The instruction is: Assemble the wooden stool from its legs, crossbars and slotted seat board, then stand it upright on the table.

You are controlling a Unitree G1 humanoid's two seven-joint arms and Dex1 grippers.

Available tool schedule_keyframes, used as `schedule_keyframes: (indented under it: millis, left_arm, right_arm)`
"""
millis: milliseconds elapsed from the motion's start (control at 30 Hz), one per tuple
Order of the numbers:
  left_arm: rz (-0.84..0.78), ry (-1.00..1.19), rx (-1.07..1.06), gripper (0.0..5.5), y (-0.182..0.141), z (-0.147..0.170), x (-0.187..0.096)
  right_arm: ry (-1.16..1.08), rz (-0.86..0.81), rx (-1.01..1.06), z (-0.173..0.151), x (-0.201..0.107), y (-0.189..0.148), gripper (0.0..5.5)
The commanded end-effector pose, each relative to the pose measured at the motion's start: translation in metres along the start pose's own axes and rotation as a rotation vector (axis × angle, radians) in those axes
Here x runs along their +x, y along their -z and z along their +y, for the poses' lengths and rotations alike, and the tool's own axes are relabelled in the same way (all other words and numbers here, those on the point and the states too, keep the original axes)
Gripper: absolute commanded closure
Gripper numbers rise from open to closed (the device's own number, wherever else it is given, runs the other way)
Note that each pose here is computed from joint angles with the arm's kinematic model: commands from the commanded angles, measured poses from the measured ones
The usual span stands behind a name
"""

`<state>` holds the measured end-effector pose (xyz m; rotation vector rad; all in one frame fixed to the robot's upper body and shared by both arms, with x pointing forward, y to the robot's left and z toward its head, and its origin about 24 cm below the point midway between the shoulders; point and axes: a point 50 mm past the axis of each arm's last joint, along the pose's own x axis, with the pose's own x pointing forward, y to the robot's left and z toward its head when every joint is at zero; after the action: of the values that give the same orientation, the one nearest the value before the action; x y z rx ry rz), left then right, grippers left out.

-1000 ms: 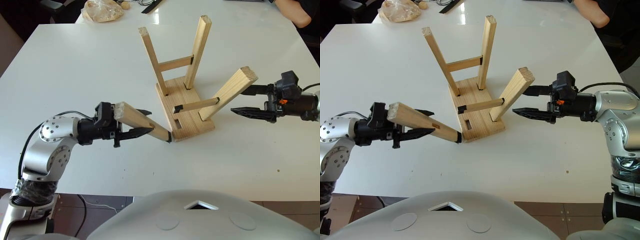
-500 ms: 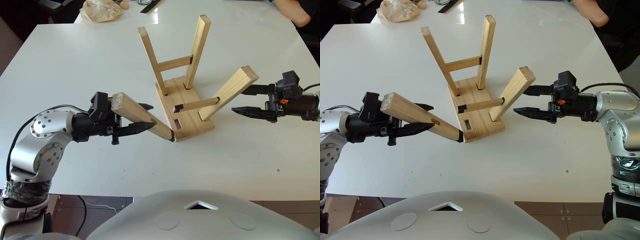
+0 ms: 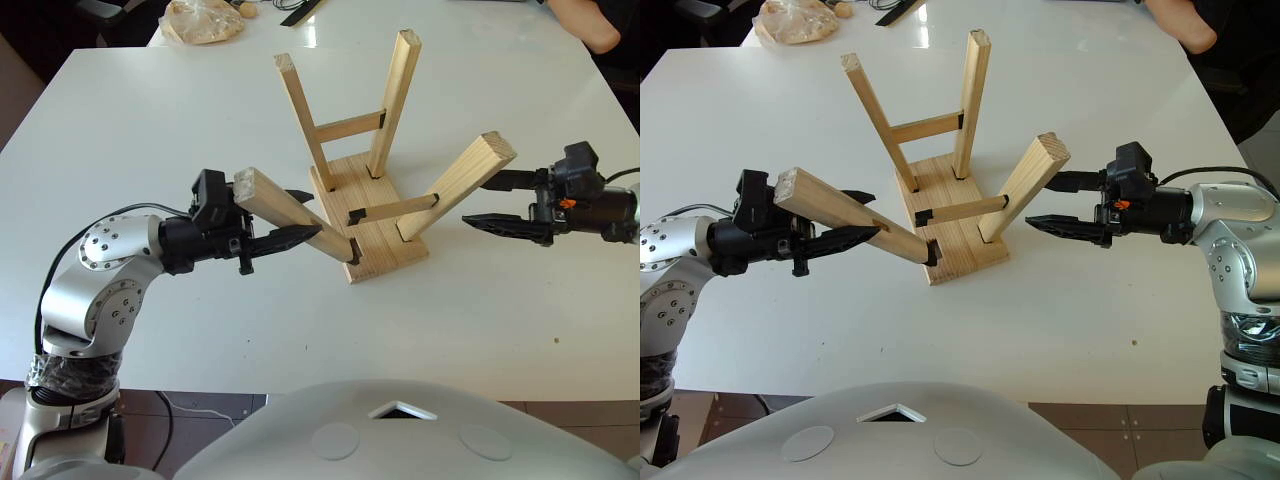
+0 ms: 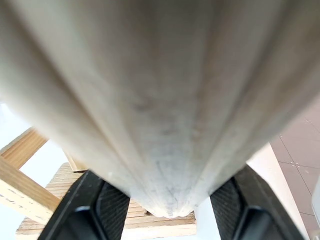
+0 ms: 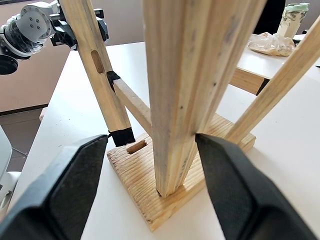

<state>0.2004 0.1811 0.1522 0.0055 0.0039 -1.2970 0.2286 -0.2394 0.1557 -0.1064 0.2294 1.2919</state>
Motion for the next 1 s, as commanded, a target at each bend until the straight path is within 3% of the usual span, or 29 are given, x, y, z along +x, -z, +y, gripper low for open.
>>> schedule_keyframes:
  millis: [33, 633, 1000]
  left_arm:
    - [0.030, 0.007, 0.005, 3.46, 0.002, 0.000, 0.003]
    - [0.126, -0.101, 0.061, 3.46, 0.010, 0.013, 0.011]
    - [0.203, 0.052, 0.041, 3.46, 0.009, -0.015, 0.021]
  right_arm:
    - [0.010, -0.005, -0.001, 0.001, -0.001, -0.001, 2.28]
    - [0.028, -0.002, 0.010, 0.004, 0.000, 0.004, 2.28]
    - [0.049, -0.004, 0.009, 0.006, 0.001, 0.007, 2.28]
